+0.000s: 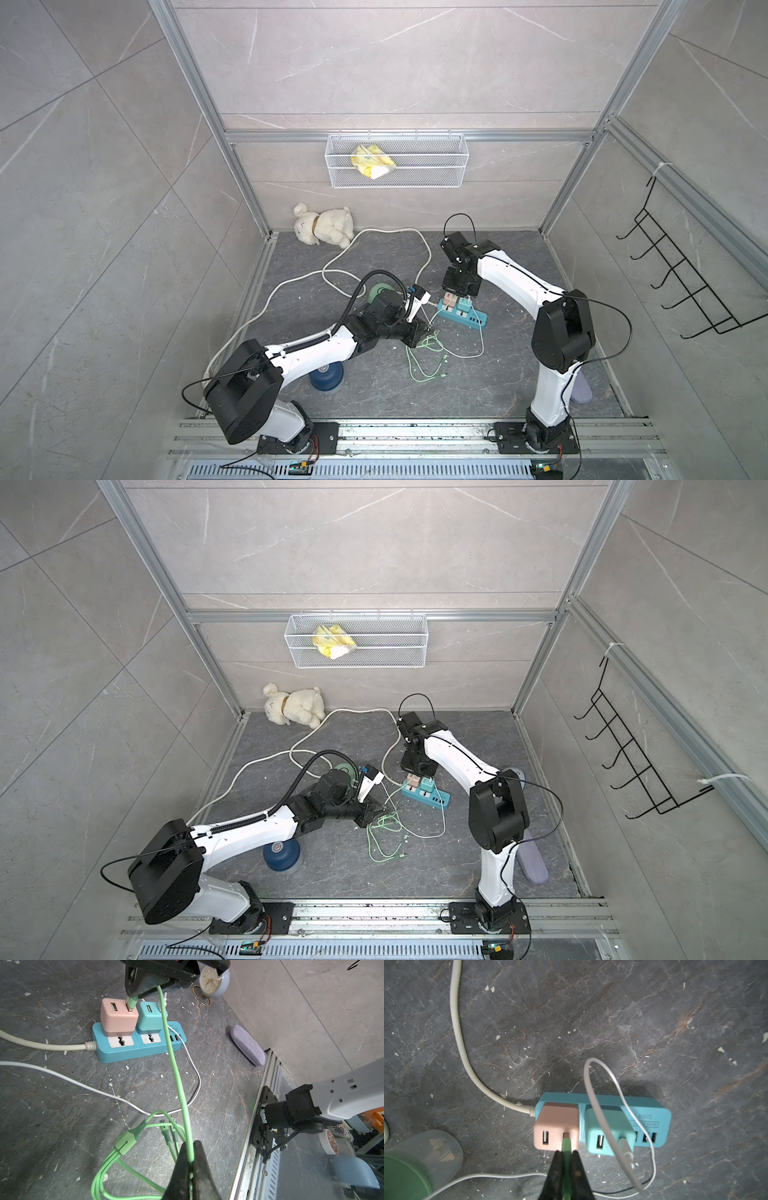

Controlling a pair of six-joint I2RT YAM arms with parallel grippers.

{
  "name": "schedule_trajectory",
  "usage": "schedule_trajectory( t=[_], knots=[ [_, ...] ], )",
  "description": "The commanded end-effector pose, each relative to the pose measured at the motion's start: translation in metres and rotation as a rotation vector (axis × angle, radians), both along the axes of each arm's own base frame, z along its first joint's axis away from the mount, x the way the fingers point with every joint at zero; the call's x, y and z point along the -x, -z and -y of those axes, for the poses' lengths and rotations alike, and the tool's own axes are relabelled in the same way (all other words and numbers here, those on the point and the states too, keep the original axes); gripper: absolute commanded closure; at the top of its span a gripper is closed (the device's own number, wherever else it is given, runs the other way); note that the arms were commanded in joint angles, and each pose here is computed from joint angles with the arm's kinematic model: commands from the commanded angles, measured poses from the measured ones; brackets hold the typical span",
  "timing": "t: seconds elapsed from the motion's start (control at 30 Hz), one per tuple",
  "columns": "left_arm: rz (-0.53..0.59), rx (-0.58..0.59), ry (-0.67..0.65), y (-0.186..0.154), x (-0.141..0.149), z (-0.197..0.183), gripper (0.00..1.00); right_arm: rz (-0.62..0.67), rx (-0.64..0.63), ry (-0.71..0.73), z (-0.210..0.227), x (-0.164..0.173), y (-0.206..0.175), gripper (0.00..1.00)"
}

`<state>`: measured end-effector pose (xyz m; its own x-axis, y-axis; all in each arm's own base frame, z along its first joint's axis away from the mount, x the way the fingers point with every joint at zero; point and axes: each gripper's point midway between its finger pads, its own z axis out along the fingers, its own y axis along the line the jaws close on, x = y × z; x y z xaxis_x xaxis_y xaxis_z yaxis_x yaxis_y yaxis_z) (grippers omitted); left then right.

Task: Charge the cordless meat grinders
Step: Insert the charging cable into the plug.

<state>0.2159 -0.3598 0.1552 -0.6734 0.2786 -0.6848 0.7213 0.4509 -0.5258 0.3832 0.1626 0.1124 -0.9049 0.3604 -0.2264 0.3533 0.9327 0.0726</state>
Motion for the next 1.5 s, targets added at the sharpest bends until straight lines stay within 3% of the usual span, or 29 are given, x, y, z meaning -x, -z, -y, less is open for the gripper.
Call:
schedule_trajectory(
  t=[0.0, 0.8, 1.13, 1.47],
  knots=[
    [0.026, 0.030, 0.014, -0.017, -0.004, 0.006, 1.00, -0.092, 0.095, 0.009, 0.016, 0.008, 0.037, 1.00],
    [0.018, 0.021, 0.018, -0.015, -0.004, 0.007, 1.00, -0.139, 0.140, -0.024, 0.011, 0.010, 0.060, 1.00],
    [0.016, 0.015, 0.011, -0.014, -0.006, 0.008, 1.00, 0.000, 0.130, -0.048, 0.011, 0.000, 0.015, 0.69],
    [0.004, -0.007, 0.009, -0.007, -0.008, 0.009, 1.00, 0.112, 0.038, -0.082, -0.004, -0.012, -0.023, 0.54]
  ],
)
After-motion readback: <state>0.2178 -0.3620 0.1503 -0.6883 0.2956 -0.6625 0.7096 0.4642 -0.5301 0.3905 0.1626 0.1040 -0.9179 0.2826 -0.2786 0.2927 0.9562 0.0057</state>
